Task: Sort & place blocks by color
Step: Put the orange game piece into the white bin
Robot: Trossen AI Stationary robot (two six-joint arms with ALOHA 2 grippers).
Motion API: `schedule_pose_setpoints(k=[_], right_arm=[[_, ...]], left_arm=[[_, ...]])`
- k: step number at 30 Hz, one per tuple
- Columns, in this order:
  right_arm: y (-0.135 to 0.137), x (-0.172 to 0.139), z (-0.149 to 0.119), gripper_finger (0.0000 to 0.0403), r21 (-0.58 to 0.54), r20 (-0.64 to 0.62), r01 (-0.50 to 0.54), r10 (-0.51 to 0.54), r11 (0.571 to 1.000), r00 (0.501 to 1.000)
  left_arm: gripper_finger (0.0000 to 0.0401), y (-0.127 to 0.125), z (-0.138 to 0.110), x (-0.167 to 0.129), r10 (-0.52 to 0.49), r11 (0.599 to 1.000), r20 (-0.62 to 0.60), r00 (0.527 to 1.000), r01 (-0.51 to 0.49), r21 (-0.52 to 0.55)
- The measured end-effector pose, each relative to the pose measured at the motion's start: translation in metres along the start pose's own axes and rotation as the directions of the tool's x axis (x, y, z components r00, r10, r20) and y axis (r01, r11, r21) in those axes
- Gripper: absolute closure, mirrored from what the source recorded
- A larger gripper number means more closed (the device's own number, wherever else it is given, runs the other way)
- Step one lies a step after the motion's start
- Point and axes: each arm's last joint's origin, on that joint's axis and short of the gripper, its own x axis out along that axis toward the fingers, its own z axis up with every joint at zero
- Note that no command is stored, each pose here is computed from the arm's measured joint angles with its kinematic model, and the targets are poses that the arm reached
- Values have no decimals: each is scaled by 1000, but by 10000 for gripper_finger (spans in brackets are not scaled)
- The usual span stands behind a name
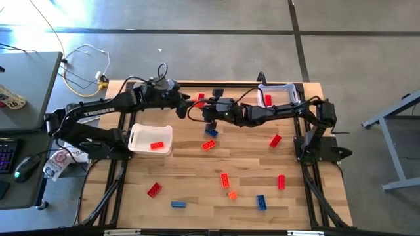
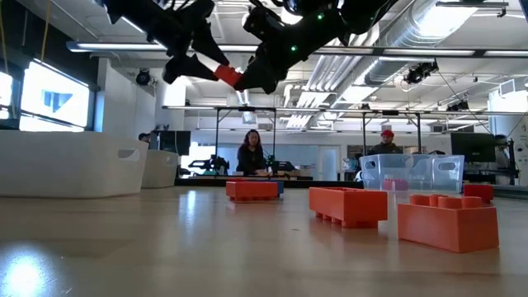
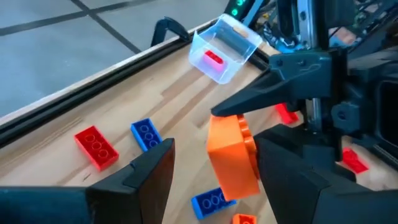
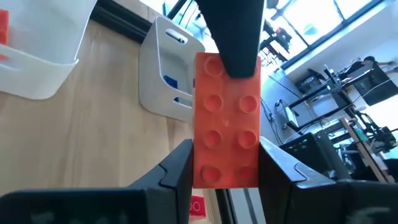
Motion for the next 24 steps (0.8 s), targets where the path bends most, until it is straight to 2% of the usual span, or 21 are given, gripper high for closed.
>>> schedule_pose_setpoints(k=[13, 24], right_arm=[[0, 0, 0, 294, -15, -9, 12, -13, 1000, 1000], [-2, 0, -1, 294, -42, -14, 23, -24, 999, 1000]], left_arm=[[199, -1, -3, 25, -105, 994, -44, 994, 106, 20], [322, -1, -2, 25, -110, 987, -25, 994, 113, 117]])
